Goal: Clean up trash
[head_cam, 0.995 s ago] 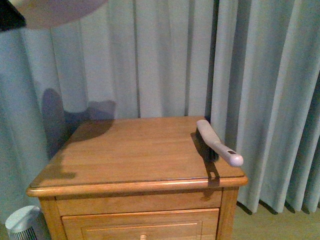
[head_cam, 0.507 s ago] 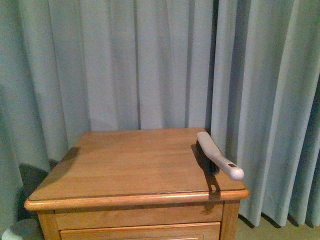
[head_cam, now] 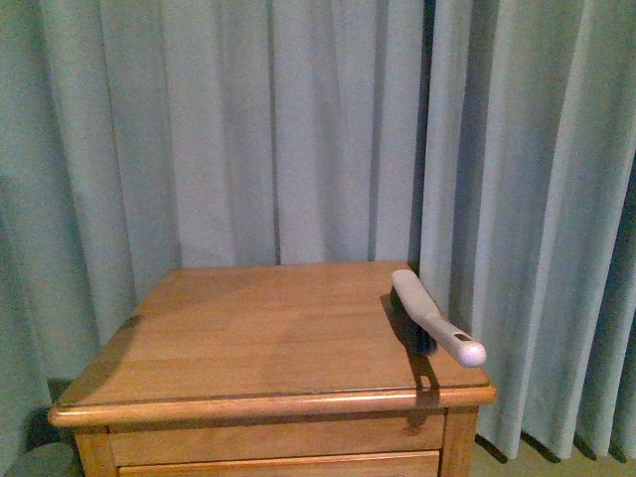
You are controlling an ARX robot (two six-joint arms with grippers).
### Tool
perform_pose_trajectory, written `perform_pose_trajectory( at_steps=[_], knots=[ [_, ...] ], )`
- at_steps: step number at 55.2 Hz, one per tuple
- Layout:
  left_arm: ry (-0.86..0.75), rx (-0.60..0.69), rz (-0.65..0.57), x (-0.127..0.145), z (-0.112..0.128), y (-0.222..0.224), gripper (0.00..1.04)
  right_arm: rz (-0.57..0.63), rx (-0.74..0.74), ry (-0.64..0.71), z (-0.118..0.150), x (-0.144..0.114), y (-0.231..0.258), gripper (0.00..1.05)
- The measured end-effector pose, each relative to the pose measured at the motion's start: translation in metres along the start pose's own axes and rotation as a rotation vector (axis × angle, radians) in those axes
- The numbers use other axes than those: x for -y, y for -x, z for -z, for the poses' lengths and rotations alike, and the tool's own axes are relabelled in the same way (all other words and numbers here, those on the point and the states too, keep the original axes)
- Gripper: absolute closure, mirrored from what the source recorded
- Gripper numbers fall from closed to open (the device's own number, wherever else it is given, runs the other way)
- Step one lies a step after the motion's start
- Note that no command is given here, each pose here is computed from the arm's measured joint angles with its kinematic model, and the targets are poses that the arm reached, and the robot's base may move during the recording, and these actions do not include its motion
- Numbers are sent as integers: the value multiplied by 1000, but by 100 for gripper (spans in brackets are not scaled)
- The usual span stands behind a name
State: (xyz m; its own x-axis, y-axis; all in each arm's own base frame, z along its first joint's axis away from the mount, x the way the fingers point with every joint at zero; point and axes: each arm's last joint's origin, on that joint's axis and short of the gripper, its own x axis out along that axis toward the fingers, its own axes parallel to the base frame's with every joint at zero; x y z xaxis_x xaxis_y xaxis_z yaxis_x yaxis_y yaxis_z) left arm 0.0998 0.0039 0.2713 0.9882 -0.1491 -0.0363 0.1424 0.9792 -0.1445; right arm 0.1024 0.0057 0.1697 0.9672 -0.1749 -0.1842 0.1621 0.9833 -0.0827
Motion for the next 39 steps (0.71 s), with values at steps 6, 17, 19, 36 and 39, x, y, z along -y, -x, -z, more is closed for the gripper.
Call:
perform_pose_trajectory(
  at_steps=[6,17,19,36,39],
  knots=[
    [1,2,3,0,0,0,77,-108,-52,1,-27,-14,-5,7],
    [5,3,1,0,0,0,77,-260,-134,-85,-112,-41,-35,7],
    [6,2,1,0,0,0,77,-286,-165,-98,-128,-50,-45,7],
    [8,3,3,0,0,1,77,-361,-493,-143,-176,-124,-144,7],
    [8,2,3,0,0,0,77,-355,-538,-129,-174,-135,-160,7]
  ],
)
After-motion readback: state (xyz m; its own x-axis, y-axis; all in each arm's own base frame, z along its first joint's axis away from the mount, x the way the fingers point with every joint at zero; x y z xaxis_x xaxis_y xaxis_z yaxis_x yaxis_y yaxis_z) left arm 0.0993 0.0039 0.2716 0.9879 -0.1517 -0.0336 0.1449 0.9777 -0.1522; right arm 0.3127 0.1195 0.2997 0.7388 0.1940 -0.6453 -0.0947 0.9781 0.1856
